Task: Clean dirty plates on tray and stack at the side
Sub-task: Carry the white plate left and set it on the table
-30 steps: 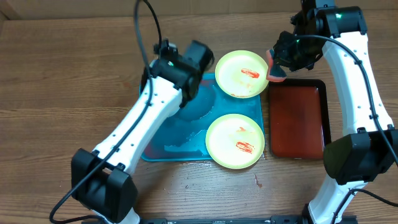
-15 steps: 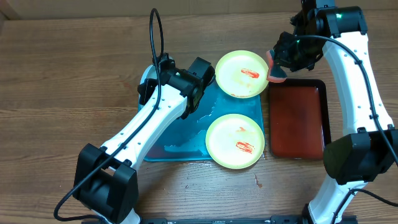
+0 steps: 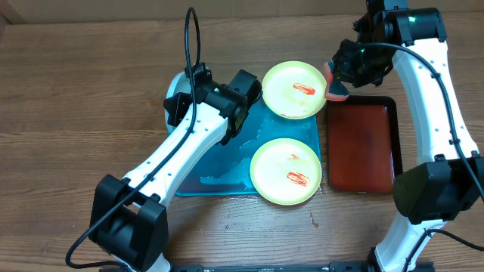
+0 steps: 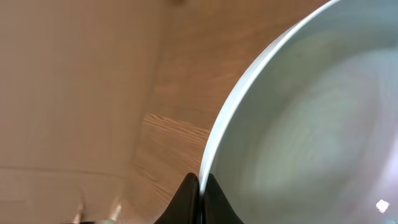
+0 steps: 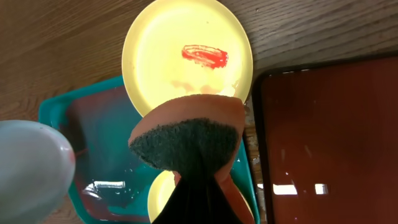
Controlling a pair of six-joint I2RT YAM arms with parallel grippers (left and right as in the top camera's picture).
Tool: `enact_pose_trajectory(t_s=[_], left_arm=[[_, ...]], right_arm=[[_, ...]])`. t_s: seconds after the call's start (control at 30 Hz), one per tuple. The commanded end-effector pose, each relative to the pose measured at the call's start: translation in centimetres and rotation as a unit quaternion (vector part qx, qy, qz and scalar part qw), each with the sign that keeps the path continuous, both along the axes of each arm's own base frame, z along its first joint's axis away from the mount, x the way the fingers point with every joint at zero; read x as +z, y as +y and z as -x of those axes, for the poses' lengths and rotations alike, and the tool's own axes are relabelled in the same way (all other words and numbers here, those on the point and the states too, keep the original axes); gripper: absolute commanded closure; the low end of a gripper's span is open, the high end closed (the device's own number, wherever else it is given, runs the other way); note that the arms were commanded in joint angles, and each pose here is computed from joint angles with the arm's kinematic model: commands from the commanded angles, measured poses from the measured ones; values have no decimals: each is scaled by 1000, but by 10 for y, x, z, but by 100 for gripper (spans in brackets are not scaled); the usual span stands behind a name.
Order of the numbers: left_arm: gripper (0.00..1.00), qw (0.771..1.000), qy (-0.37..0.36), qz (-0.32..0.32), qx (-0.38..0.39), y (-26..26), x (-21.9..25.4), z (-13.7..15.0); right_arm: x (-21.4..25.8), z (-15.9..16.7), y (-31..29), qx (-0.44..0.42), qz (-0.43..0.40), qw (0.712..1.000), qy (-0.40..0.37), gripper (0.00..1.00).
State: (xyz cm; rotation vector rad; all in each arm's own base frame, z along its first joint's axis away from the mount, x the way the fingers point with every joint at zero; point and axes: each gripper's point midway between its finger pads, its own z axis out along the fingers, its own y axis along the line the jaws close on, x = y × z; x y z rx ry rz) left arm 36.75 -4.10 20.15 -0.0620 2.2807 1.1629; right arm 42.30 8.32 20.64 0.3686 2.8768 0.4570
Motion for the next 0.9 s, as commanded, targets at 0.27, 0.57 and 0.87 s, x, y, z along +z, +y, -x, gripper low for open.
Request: enact_pose_trajectory(t_s=[0.27, 0.57, 0.87], left_arm=[[96, 983, -121, -129, -48, -31, 57, -6], [96, 988, -107, -89, -63, -45, 44, -5], [96, 975, 93, 200, -14, -17, -54, -8]], right_arm=[[17, -1, -2, 1, -2, 1000, -24, 96], [16, 2, -1, 3, -2, 1000, -19, 96], [14, 6, -2, 12, 3, 1000, -12, 96]])
